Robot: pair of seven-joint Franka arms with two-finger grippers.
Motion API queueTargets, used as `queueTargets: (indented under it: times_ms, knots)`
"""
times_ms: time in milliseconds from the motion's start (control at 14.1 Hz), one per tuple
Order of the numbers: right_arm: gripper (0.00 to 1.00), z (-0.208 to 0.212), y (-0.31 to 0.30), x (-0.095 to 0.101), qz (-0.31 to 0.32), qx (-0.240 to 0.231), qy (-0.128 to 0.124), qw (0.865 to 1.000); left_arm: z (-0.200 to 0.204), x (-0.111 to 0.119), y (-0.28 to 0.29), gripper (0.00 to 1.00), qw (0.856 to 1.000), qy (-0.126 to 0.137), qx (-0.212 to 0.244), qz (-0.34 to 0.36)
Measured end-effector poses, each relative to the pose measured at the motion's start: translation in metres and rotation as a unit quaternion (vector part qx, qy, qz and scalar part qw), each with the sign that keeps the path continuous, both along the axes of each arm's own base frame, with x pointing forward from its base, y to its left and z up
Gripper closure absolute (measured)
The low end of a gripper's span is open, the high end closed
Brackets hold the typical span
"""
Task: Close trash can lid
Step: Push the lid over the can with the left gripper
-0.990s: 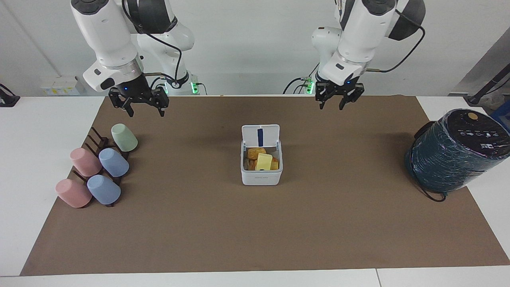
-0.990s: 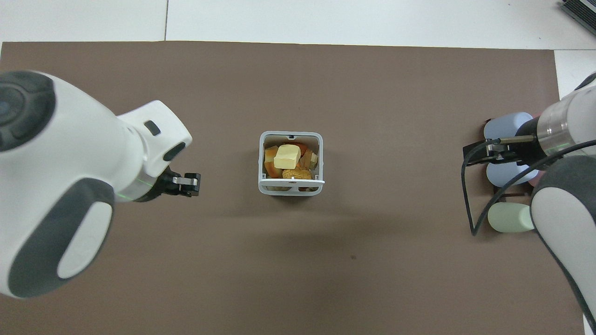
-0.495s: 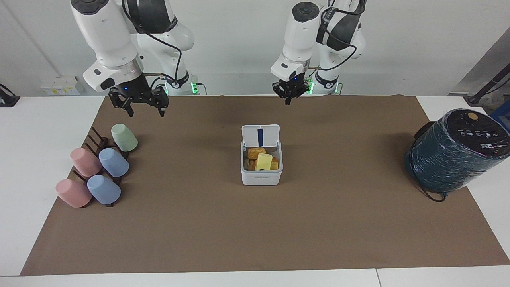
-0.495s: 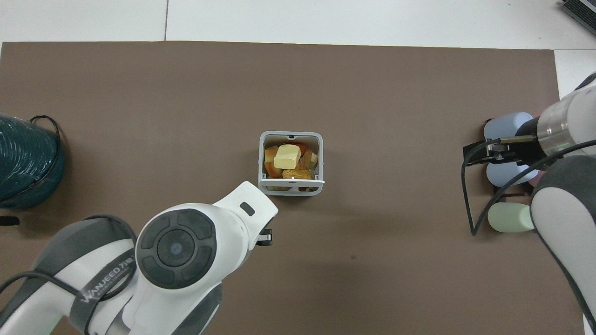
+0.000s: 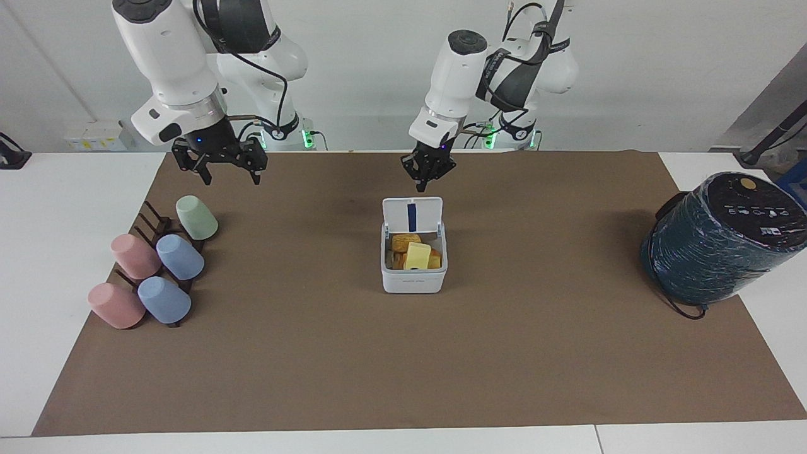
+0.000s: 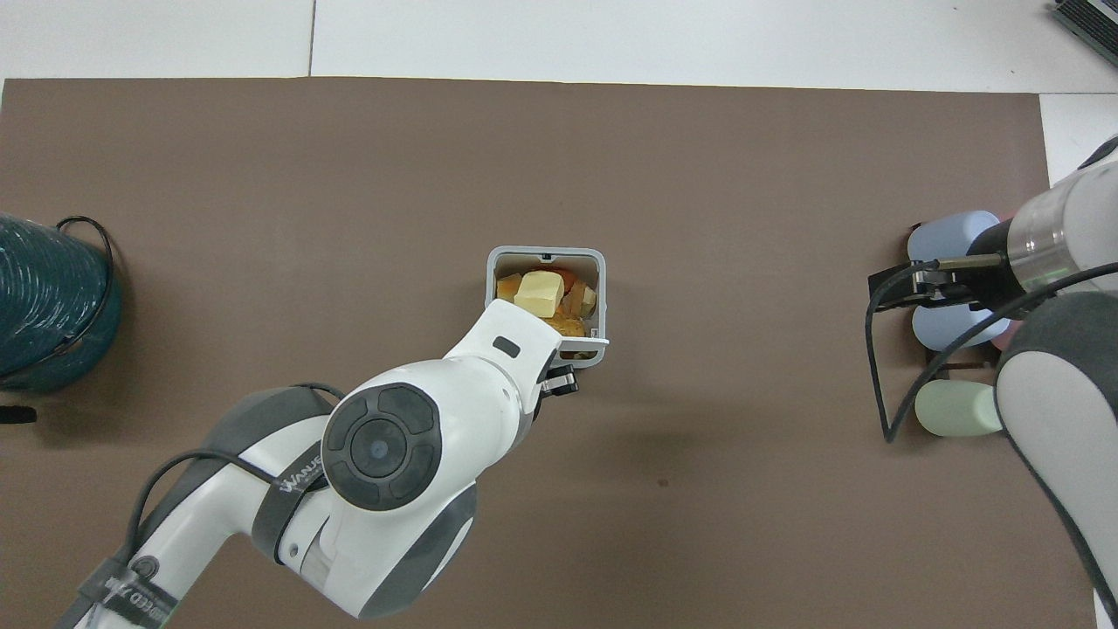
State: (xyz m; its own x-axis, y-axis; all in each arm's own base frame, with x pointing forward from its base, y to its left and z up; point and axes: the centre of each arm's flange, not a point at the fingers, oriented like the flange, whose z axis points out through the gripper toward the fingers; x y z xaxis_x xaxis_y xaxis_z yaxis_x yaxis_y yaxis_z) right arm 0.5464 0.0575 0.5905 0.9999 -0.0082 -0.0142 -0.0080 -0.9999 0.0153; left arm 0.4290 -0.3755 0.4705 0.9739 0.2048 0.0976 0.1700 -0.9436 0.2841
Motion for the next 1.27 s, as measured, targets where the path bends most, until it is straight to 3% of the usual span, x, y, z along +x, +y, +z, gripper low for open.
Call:
queueTargets:
  times_ms: [424, 990, 1273]
  knots:
    - [0.00, 0.000, 0.000, 0.000, 0.000, 0.000, 0.000, 1.000, -0.004, 0.063, 0.011, 0.99, 0.996, -0.047, -0.046, 0.055]
    - [0.00, 0.000, 0.000, 0.000, 0.000, 0.000, 0.000, 1.000, -0.053, 0.101, -0.021, 0.99, 0.996, -0.053, -0.046, 0.059]
    - [0.00, 0.000, 0.000, 0.000, 0.000, 0.000, 0.000, 1.000, -0.059, 0.104, -0.023, 0.99, 0.996, -0.053, -0.045, 0.060]
